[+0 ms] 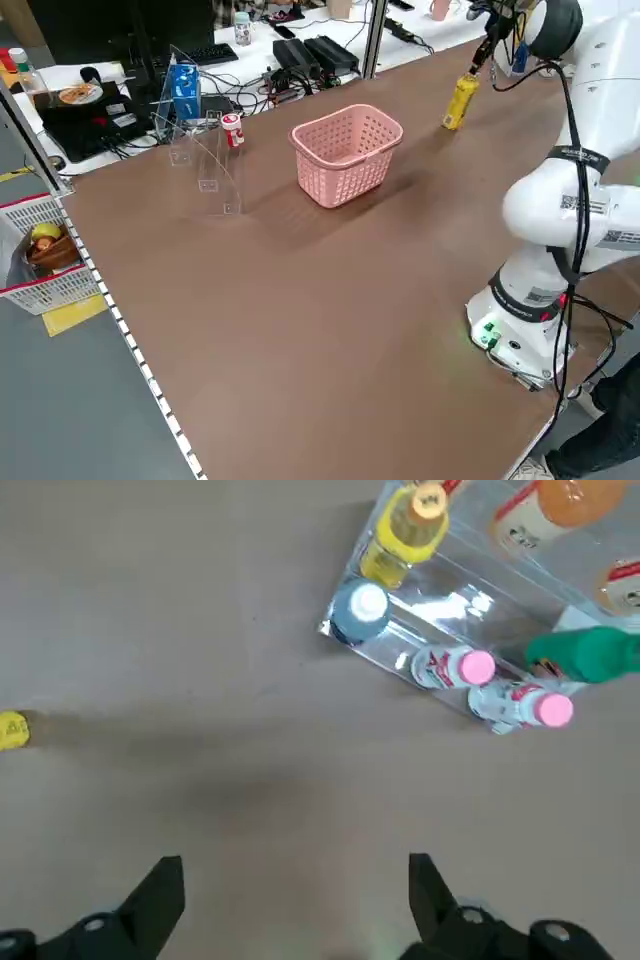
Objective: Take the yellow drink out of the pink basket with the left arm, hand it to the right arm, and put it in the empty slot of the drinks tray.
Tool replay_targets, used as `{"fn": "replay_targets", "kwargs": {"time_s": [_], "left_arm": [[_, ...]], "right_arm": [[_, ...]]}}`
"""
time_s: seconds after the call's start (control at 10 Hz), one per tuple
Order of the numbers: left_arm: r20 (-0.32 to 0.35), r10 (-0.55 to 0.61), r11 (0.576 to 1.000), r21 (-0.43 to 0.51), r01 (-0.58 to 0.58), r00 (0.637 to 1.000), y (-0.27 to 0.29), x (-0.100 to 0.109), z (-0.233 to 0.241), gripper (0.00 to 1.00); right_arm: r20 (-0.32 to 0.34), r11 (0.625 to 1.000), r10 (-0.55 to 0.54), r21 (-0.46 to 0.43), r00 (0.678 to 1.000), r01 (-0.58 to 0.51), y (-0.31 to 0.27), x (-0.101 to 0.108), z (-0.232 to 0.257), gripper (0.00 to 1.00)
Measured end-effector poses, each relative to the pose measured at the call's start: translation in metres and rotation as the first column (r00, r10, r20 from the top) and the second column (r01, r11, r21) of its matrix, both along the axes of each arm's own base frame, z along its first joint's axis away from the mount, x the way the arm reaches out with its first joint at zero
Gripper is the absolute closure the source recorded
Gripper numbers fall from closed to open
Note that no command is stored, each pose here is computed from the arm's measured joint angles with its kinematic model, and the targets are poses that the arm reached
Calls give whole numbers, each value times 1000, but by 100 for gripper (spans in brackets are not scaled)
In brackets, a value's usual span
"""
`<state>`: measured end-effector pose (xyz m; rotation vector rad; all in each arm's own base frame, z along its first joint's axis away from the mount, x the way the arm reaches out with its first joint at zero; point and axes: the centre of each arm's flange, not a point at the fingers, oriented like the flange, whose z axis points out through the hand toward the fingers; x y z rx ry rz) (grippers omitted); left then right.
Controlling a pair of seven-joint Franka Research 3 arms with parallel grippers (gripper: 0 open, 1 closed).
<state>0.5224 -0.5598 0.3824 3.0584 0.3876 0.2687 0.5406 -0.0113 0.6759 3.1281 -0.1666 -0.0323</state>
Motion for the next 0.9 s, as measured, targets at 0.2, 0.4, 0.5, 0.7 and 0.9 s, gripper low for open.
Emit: {"fn": "replay_targets", "kwargs": {"time_s": [0.2, 0.4, 0.5, 0.7, 0.9], "left_arm": [[5, 2, 1000, -6, -2, 1000, 0, 2, 4, 30], [16, 9, 1000, -14, -9, 1000, 3, 6, 12, 20], [25, 22, 1000, -21, -21, 999, 10, 12, 24, 8], [32, 56, 998, -17, -55, 998, 41, 28, 66, 0], [47, 65, 998, -11, -64, 997, 83, 46, 112, 0]], "right_arm": [[-5, 1000, -1, -2, 1000, 0, 0, 1, -2, 1], [0, 1000, 3, -2, 1000, -3, 1, 1, -1, 1], [13, 1000, 13, -2, 1000, -13, 6, 3, 0, 1], [45, 998, 65, -1, 997, -65, 34, 9, -1, 1], [30, 988, 154, 6, 988, -155, 84, 13, -15, 1]]}}
